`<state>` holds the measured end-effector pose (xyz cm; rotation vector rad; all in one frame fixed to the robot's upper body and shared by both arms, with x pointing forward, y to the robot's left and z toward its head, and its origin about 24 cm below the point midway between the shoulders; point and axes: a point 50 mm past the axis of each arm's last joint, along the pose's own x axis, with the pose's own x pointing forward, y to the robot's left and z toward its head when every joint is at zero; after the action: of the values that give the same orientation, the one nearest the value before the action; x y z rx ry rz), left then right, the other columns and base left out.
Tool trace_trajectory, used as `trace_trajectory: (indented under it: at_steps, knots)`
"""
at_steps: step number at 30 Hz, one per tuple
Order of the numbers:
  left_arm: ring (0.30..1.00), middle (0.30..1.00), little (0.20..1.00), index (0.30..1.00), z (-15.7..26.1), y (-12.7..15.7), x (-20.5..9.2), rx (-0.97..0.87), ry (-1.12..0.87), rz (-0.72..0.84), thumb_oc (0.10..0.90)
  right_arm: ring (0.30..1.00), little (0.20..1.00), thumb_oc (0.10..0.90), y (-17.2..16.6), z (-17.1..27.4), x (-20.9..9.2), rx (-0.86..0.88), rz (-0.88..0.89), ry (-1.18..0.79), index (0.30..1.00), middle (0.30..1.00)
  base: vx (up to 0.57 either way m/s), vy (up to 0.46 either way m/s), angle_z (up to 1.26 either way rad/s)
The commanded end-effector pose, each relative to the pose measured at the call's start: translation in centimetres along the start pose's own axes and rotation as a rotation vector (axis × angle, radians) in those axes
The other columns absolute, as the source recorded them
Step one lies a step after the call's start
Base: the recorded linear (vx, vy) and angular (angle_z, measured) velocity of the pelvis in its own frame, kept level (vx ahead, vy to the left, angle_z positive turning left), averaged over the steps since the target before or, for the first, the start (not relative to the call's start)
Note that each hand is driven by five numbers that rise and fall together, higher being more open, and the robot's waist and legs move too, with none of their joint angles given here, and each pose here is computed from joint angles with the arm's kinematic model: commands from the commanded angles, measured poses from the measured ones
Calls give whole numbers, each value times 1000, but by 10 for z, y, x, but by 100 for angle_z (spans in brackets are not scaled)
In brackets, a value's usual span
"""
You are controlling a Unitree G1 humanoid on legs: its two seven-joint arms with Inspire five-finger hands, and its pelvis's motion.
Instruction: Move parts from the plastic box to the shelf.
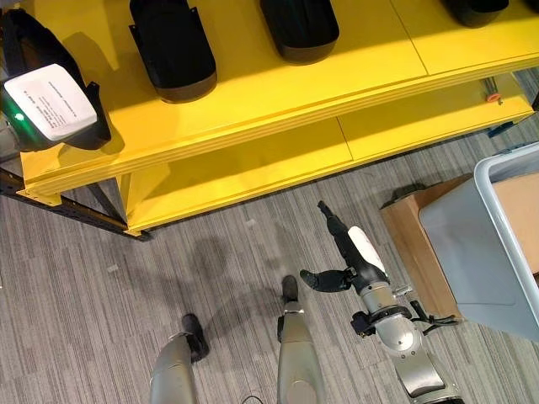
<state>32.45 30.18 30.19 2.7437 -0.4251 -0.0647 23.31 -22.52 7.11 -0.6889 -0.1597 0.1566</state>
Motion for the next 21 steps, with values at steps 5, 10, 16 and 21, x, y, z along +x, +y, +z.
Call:
trace_trajectory:
  at_steps: [5,10,16,21]
  knots:
    - [1000,1000,1000,1000,-72,15,-25,42,325,26,900,1000,1000,900,-35,36,-1,-58,-78,-204,1000,1000,0,0,0]
    - [1000,1000,1000,1000,-73,14,-24,41,329,19,900,1000,1000,900,-35,37,-1,-60,-71,-205,1000,1000,0,0,0]
    - [1000,1000,1000,1000,-71,16,-23,43,315,27,900,1000,1000,900,-34,37,-2,-58,-65,-206,1000,1000,0,0,0]
    - [1000,1000,1000,1000,-67,16,-24,47,296,28,900,1000,1000,900,-33,38,-2,-51,-65,-211,1000,1000,0,0,0]
